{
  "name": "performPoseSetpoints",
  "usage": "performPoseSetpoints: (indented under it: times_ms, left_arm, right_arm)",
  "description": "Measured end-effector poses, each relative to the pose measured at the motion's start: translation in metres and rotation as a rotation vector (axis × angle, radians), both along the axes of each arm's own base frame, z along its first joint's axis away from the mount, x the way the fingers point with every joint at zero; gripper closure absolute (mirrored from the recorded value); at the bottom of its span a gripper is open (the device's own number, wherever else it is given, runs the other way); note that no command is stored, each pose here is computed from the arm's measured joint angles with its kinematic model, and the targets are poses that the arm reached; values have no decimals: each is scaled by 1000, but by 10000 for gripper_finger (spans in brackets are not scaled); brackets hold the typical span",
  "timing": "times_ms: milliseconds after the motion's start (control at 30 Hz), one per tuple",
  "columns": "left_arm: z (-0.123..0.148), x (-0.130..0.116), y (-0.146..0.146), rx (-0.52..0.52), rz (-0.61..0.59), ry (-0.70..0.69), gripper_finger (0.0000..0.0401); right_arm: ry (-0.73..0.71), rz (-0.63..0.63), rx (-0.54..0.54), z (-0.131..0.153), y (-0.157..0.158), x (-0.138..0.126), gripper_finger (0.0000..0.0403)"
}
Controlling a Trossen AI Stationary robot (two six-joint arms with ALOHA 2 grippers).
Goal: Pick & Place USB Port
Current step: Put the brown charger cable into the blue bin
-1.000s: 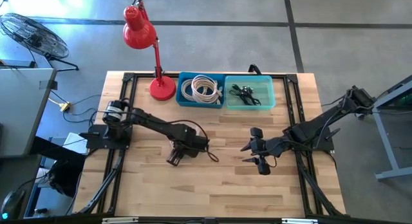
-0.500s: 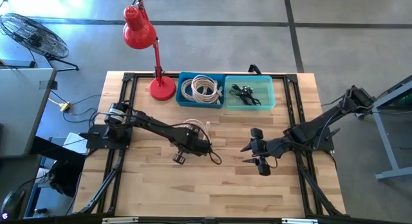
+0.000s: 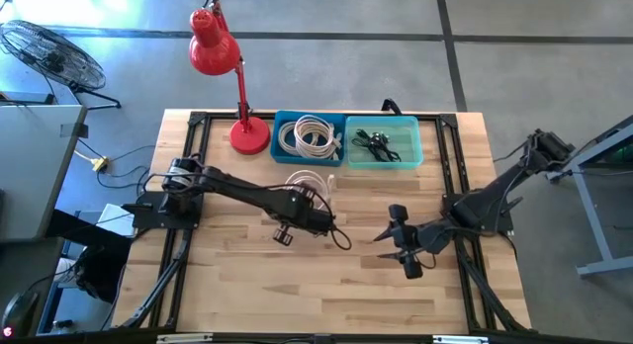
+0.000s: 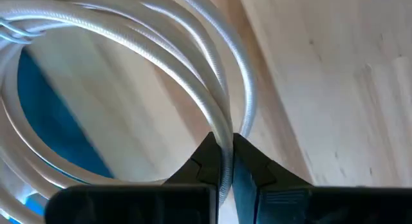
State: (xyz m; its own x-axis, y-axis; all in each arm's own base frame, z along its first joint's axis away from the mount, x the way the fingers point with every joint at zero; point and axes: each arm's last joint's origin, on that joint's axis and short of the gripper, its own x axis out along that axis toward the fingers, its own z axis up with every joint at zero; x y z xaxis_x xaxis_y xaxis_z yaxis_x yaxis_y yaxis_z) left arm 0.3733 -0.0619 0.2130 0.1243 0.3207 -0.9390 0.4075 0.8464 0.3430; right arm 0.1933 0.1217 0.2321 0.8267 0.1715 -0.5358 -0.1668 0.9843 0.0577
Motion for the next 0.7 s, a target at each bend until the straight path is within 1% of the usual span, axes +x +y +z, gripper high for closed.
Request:
performPoseSetpoints:
  times_ms: [233, 467, 700]
  left_arm:
    - [38, 6, 0, 51, 5, -47, 391]
    - [77, 6, 2, 109, 11, -84, 391]
    - [116, 4, 4, 159, 6, -160, 391]
  right_arm:
    - [-19, 20, -23, 0, 11, -8, 206]
    - [-29, 20, -13, 1, 20, -15, 206]
    - [-50, 13, -27, 1, 27, -22, 206]
